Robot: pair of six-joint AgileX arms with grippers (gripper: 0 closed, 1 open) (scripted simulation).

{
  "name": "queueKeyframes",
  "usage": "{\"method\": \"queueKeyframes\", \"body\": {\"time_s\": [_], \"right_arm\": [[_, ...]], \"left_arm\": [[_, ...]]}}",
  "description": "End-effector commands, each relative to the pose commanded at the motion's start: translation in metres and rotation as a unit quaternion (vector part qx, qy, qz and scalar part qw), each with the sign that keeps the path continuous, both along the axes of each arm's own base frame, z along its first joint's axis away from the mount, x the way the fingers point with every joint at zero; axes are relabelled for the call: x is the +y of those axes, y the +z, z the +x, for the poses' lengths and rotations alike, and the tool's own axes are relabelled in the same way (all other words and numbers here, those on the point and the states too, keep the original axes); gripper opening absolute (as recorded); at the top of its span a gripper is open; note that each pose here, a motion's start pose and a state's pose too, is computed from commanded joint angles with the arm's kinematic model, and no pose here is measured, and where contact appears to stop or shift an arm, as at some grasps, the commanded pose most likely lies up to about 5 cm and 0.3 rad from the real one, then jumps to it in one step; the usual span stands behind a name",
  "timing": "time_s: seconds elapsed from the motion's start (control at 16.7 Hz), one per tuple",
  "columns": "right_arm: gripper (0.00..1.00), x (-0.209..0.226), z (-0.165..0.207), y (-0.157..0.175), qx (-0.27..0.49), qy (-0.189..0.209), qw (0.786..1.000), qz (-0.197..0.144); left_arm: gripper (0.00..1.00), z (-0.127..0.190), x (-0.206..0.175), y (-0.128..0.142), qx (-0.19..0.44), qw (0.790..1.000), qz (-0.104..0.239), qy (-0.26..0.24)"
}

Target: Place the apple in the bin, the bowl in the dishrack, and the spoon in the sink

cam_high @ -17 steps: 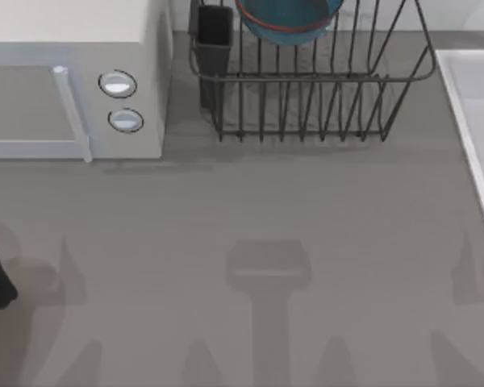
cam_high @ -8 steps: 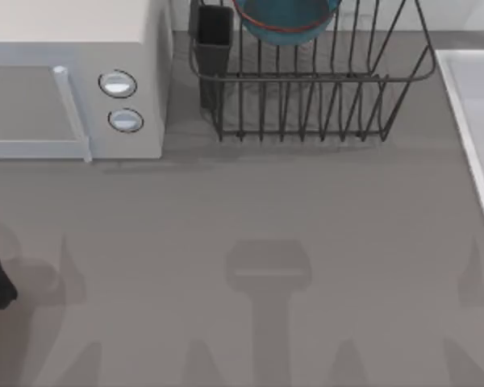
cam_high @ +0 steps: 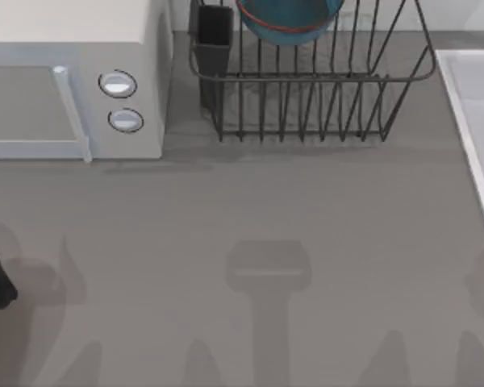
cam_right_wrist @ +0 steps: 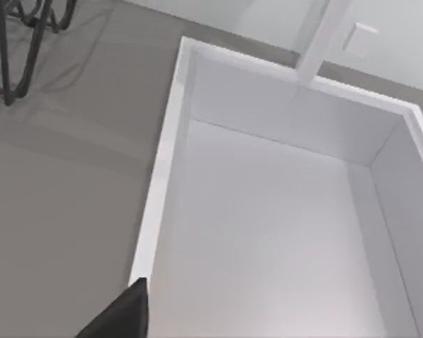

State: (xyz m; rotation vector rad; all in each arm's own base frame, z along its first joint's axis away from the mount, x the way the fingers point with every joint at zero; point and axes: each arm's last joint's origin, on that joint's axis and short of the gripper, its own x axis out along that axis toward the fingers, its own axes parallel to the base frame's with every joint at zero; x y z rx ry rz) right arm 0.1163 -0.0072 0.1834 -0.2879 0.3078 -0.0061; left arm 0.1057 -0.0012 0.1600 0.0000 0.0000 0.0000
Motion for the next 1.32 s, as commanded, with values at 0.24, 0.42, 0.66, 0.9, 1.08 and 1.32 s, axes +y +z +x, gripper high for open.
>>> {"method": "queueKeyframes", "body": {"time_s": [0.24, 0.42, 0.66, 0.9, 1.08, 1.32], "right_arm": [[1.00, -0.010, 0.022, 0.013, 0.185, 0.055, 0.969, -0.152], [1.00, -0.020, 0.045, 0.017, 0.323, 0.144, 0.903, -0.243], [1.00, -0.036, 0.075, 0.016, 0.448, 0.281, 0.795, -0.297], [1.00, -0.050, 0.099, 0.012, 0.502, 0.390, 0.711, -0.300], [1.00, -0.056, 0.110, 0.010, 0.511, 0.436, 0.679, -0.296], [1.00, -0.057, 0.111, 0.010, 0.512, 0.442, 0.675, -0.296]], "left_arm": [[1.00, 0.000, 0.000, 0.000, 0.000, 1.000, 0.000, 0.000], [1.00, 0.000, 0.000, 0.000, 0.000, 1.000, 0.000, 0.000], [1.00, 0.000, 0.000, 0.000, 0.000, 1.000, 0.000, 0.000], [1.00, 0.000, 0.000, 0.000, 0.000, 1.000, 0.000, 0.000], [1.00, 0.000, 0.000, 0.000, 0.000, 1.000, 0.000, 0.000], [1.00, 0.000, 0.000, 0.000, 0.000, 1.000, 0.000, 0.000]]}}
